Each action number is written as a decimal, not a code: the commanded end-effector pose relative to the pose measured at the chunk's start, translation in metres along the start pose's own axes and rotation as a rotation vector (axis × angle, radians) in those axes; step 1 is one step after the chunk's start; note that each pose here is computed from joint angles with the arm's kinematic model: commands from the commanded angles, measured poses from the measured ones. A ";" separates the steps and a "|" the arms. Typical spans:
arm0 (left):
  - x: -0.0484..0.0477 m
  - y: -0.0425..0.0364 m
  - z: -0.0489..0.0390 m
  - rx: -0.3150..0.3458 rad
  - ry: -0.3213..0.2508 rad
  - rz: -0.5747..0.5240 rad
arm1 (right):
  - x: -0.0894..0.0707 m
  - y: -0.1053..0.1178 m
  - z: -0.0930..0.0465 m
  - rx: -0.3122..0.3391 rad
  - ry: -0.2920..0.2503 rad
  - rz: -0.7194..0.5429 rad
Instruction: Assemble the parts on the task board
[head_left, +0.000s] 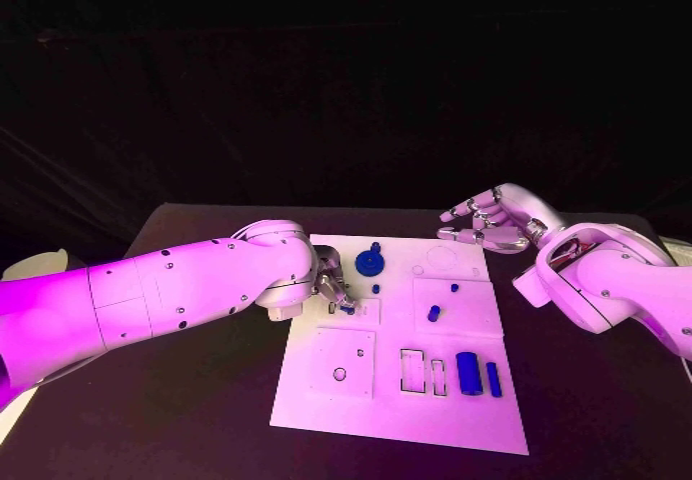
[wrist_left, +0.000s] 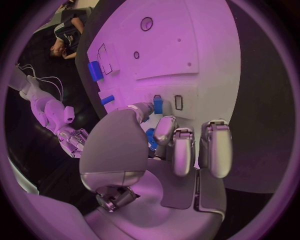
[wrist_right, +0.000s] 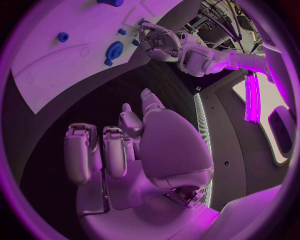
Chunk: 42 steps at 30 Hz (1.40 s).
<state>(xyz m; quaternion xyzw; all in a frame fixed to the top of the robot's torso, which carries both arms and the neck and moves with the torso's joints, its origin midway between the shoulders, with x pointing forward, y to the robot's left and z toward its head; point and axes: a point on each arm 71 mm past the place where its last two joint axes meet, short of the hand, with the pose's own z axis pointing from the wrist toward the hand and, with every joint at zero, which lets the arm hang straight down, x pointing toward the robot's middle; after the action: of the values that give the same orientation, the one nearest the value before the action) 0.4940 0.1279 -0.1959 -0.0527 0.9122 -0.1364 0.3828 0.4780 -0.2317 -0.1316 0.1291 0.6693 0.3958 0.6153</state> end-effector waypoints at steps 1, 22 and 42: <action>0.0031 0.0025 0.0008 -0.049 0.025 0.032 | 0.002 0.001 0.000 -0.005 0.017 -0.001; 0.0067 -0.0002 0.0021 -0.049 0.060 0.063 | 0.002 0.001 0.000 -0.002 0.023 -0.001; 0.0078 -0.0049 0.0104 -0.056 0.105 0.049 | 0.003 0.003 -0.002 -0.005 0.031 -0.001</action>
<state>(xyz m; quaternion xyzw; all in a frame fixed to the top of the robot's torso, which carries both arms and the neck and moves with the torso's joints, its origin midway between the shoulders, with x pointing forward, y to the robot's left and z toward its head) 0.5009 0.1194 -0.1976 -0.0346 0.9225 -0.1277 0.3625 0.4758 -0.2297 -0.1317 0.1264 0.6733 0.3983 0.6099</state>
